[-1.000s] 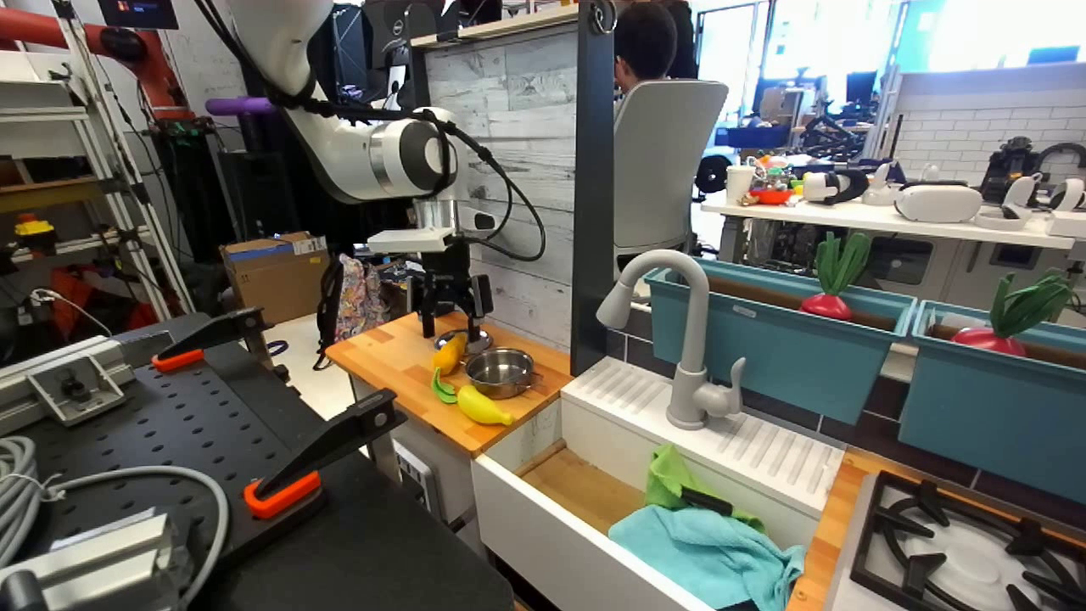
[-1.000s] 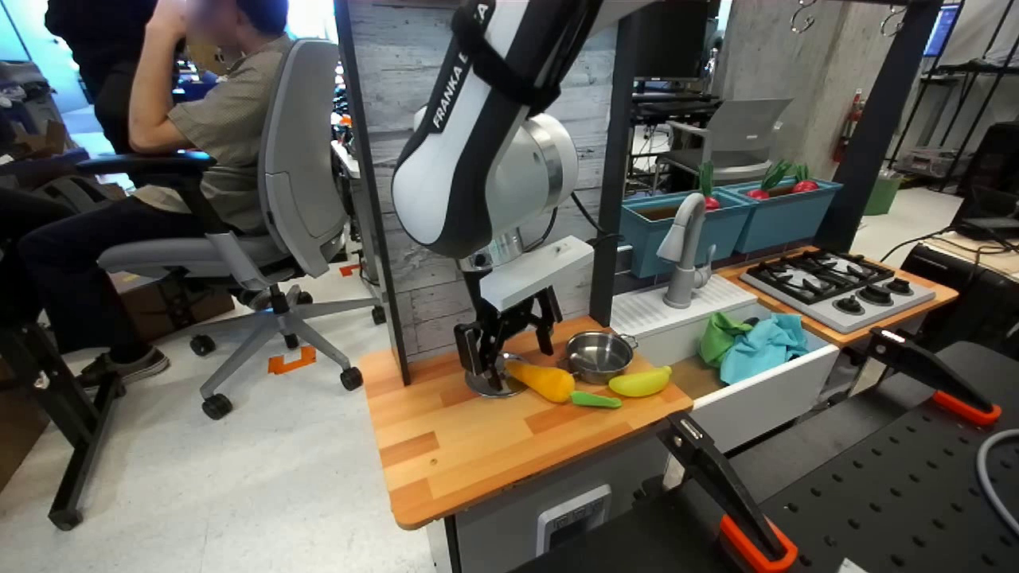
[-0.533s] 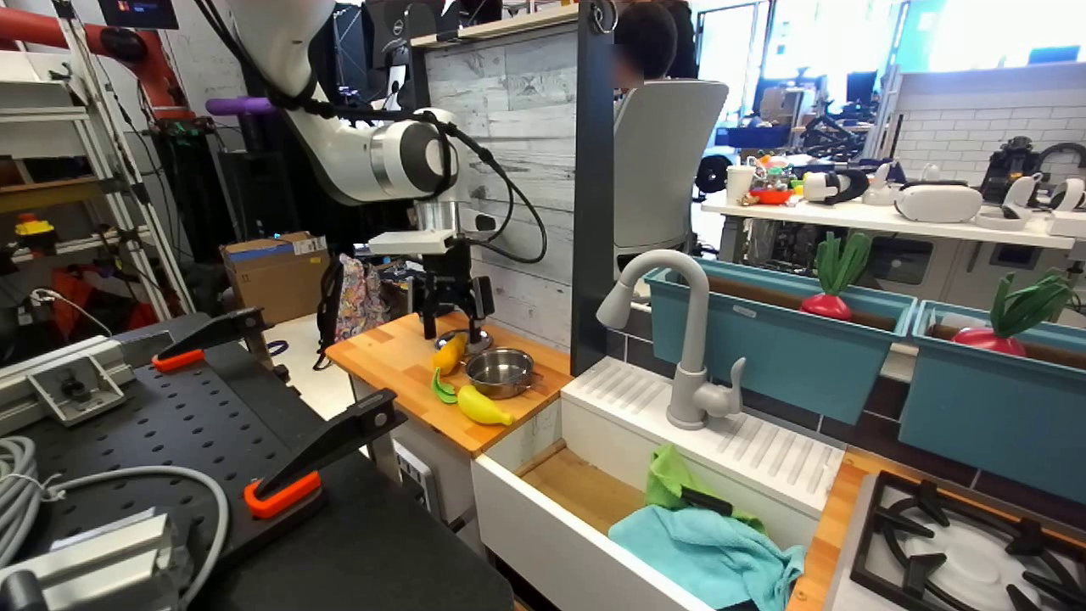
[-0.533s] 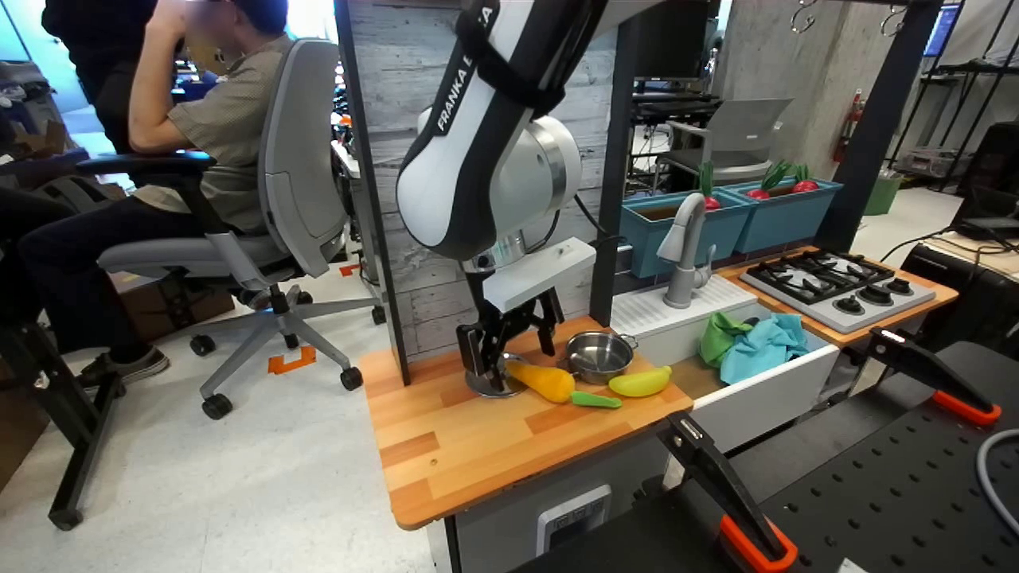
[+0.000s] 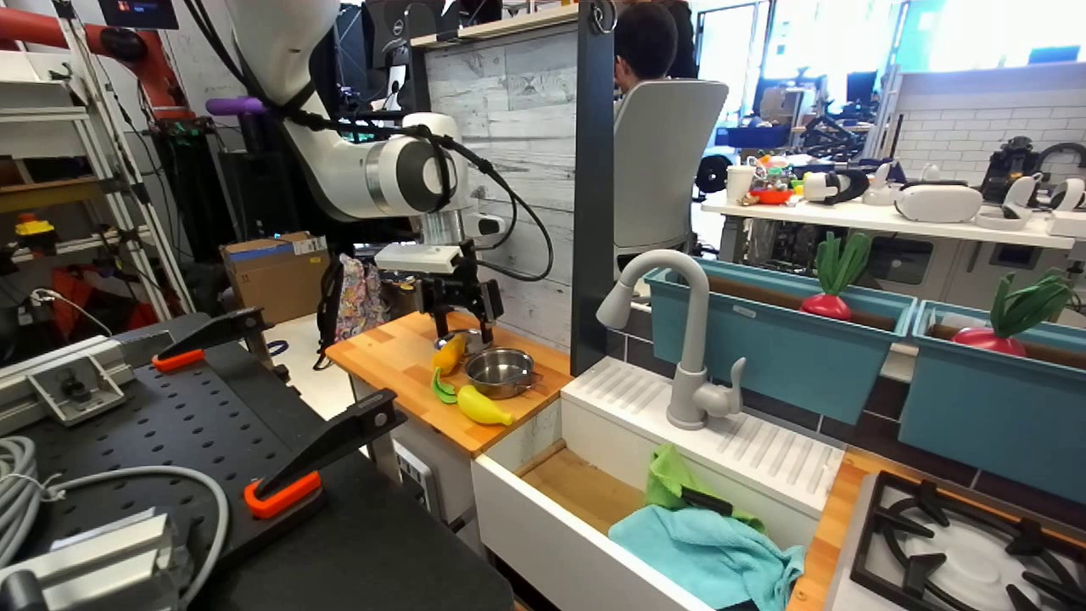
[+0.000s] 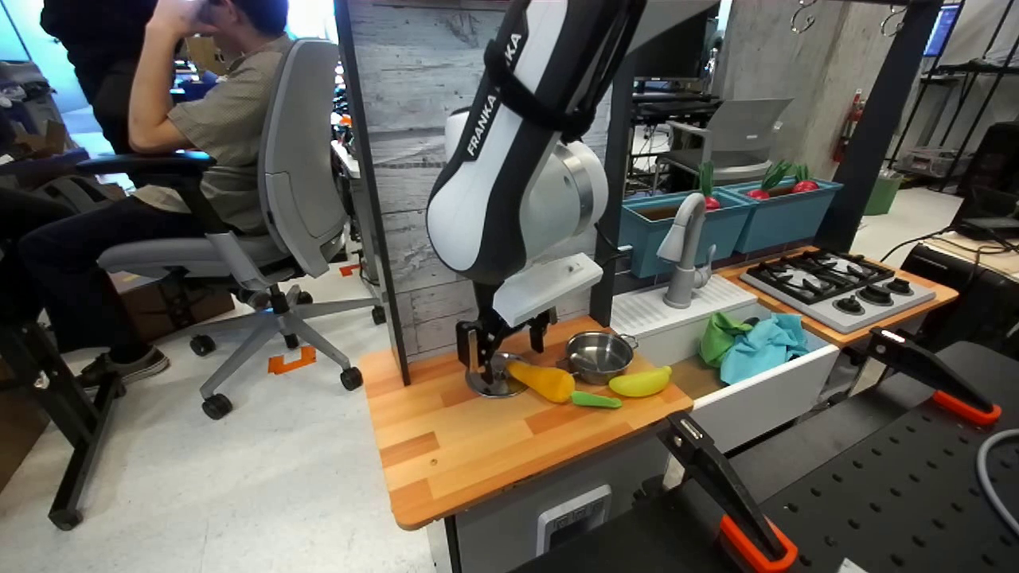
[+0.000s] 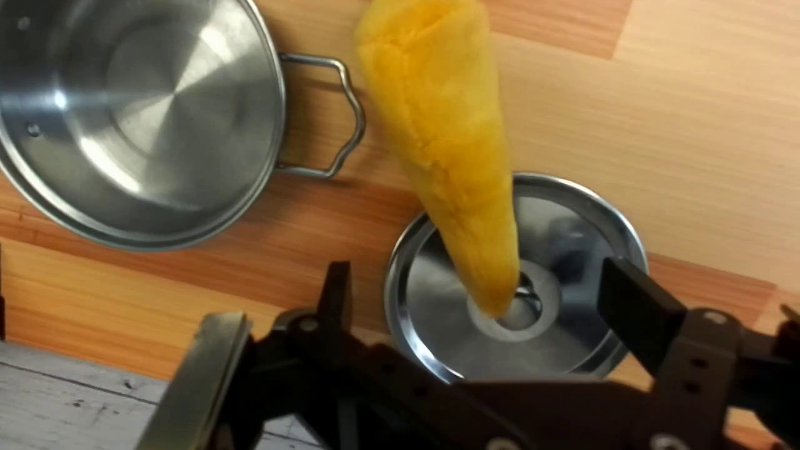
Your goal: Put the lid on the pot
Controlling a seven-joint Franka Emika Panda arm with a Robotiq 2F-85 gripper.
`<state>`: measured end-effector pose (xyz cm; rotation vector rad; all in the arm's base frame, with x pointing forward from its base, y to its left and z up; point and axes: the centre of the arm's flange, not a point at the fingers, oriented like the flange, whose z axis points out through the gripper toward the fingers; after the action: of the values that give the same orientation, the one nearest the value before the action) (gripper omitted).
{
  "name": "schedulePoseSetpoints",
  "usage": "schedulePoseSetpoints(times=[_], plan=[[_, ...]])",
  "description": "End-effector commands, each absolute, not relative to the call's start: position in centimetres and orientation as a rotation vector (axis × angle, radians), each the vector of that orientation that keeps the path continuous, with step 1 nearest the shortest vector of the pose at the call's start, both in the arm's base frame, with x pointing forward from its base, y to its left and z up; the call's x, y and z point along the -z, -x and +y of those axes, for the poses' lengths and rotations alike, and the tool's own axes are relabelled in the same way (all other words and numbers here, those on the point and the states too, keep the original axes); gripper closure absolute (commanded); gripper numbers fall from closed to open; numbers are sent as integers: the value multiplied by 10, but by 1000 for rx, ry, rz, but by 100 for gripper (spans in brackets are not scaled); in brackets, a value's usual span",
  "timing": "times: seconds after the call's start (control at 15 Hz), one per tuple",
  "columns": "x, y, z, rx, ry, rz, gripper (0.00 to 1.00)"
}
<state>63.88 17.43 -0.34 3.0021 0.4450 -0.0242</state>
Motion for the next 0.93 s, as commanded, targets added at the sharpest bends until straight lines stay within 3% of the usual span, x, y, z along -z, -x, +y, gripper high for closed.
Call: schedulePoseSetpoints(times=[0.0,0.13,0.2,0.33,0.87], plan=[[-8,-628,162,-69,-3053,478,0],[-5,-631,159,-83,-3064,487,6],[-5,-632,158,-85,-3067,492,28],[-4,-633,156,-80,-3073,505,33],[-6,-637,159,-68,-3069,541,93]])
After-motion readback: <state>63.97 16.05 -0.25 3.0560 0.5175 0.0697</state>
